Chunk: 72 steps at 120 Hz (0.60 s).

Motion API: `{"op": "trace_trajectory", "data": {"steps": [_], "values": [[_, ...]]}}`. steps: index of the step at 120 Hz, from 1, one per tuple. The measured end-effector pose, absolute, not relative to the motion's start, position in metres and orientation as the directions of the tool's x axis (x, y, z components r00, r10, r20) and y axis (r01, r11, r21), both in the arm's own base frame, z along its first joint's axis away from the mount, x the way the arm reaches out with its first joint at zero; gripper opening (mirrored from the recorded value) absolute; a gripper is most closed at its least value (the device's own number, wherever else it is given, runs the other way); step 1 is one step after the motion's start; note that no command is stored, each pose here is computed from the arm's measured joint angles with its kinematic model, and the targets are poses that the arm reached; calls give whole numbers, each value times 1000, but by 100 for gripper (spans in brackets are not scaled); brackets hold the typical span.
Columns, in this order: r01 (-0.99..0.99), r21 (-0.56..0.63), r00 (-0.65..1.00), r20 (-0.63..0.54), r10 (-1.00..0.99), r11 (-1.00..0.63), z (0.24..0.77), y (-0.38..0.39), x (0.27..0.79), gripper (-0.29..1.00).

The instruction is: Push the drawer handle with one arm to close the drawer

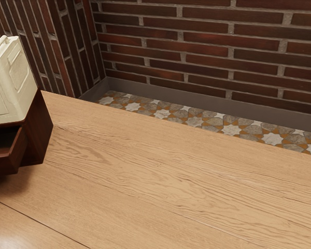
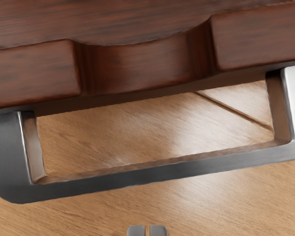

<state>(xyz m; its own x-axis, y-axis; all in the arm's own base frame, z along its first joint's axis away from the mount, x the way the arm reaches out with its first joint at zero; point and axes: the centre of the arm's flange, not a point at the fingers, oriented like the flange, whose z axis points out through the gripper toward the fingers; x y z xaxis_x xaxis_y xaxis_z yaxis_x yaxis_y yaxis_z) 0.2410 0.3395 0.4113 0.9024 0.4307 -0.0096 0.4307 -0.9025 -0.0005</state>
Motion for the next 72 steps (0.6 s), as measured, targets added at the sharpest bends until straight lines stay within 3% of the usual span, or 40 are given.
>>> {"op": "trace_trajectory", "data": {"steps": [72], "values": [[457,28,889,18,458,-889,405,376,299,-8]]}}
